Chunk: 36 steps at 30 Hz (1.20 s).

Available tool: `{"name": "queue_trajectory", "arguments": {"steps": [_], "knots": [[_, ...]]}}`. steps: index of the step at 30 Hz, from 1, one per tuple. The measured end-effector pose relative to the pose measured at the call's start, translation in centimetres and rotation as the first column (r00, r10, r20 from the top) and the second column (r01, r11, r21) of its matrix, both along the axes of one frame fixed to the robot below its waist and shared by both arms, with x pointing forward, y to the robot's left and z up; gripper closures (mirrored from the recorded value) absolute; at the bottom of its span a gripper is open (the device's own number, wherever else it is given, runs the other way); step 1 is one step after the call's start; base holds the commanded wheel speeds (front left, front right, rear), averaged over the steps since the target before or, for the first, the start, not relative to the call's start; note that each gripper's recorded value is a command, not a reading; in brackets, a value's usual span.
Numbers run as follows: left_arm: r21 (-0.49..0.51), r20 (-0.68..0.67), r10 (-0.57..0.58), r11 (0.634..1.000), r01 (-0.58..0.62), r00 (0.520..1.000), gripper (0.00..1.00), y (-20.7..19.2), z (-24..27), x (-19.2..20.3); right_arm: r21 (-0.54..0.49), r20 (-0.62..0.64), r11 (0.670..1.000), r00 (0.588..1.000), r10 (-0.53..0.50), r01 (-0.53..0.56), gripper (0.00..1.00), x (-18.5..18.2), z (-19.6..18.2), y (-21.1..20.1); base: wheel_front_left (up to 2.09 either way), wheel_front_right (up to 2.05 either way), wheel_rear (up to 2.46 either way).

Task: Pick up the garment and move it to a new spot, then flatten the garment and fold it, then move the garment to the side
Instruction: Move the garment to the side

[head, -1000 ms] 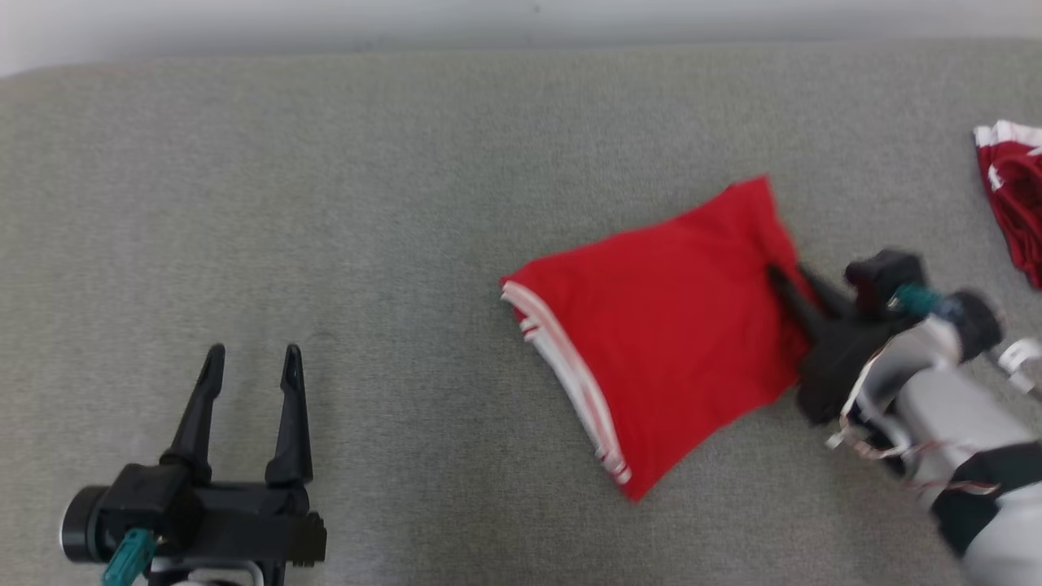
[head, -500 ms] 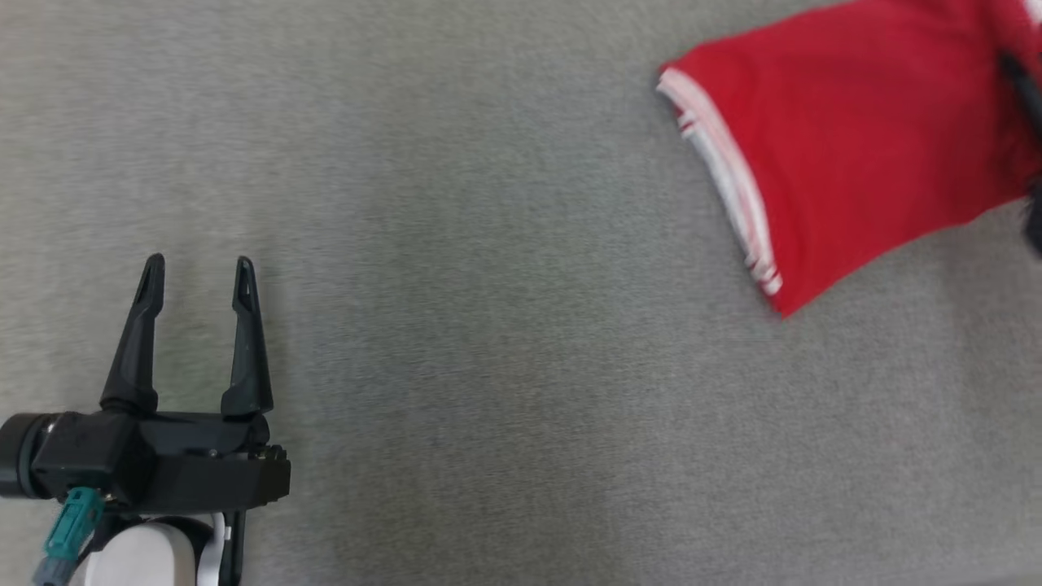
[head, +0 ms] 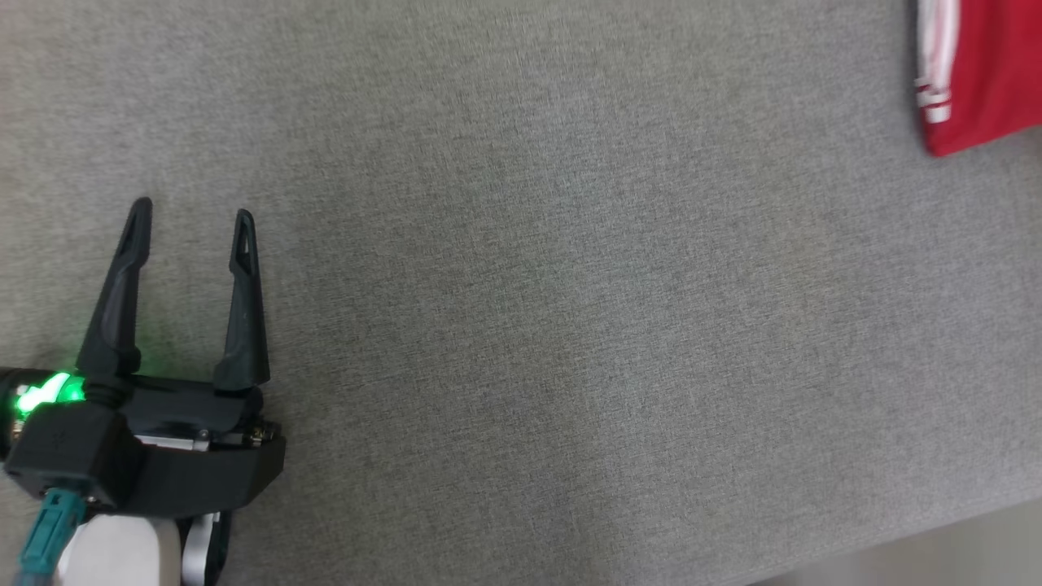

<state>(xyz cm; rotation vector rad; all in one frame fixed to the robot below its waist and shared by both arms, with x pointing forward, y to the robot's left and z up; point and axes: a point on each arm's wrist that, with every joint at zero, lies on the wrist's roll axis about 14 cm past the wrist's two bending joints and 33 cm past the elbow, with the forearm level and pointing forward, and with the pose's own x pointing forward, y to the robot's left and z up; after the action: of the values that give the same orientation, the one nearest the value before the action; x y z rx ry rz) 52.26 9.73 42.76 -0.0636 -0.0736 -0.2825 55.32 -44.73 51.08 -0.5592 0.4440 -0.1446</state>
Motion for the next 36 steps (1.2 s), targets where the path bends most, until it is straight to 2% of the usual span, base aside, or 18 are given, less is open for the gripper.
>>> {"name": "queue_trajectory", "arguments": {"steps": [6,7,8,9,10,17,22,29,36], "knots": [[0.002,-0.004,-0.018,1.0,0.018,1.0,0.0,-0.4,-0.9,0.2,-0.06,-0.054,0.995,0.995,-0.086,0.083,1.0,-0.8,-1.1,-3.3,0.0,0.0,0.0],[0.002,-0.005,-0.018,1.0,0.018,1.0,0.0,-0.4,-1.0,0.3,-0.075,-0.07,0.993,0.993,-0.095,0.09,0.96,-0.9,-1.5,-3.6,0.0,0.0,0.0],[0.002,-0.006,-0.018,1.0,0.018,1.0,0.0,-0.4,-1.2,0.3,-0.088,-0.085,0.992,0.991,-0.102,0.095,0.84,-1.1,-2.0,-3.9,0.0,0.0,0.0],[0.003,-0.008,-0.017,1.0,0.017,1.0,0.0,-0.3,-1.3,0.3,-0.093,-0.09,0.991,0.99,-0.108,0.1,0.38,-1.1,-2.3,-4.1,0.0,0.0,0.0],[0.004,-0.01,-0.017,1.0,0.017,1.0,0.0,-0.3,-1.4,0.3,-0.098,-0.083,0.99,0.991,-0.106,0.098,0.0,-0.9,-2.3,-4.2,0.0,0.0,0.0],[0.004,-0.011,-0.004,1.0,0.004,1.0,0.0,0.0,-1.4,0.4,-0.143,0.018,0.989,0.999,-0.036,0.038,0.0,1.2,-0.9,-3.3,0.0,0.0,0.0],[-0.009,-0.009,0.025,1.0,-0.025,1.0,0.0,0.5,-0.3,0.1,-0.107,0.167,0.994,0.985,0.035,-0.017,0.0,2.7,2.3,-1.0,0.0,0.0,0.0],[0.0,-0.016,0.091,0.996,-0.091,0.996,0.0,2.5,1.6,-1.9,-0.009,0.334,0.988,0.931,0.15,-0.155,0.0,3.3,5.7,4.7,0.0,0.0,0.0],[0.014,0.009,0.15,0.989,-0.15,0.989,0.0,4.9,4.4,-4.7,0.096,0.442,0.948,0.866,0.233,-0.304,0.0,1.3,6.9,11.3,0.0,0.0,0.0]]}}
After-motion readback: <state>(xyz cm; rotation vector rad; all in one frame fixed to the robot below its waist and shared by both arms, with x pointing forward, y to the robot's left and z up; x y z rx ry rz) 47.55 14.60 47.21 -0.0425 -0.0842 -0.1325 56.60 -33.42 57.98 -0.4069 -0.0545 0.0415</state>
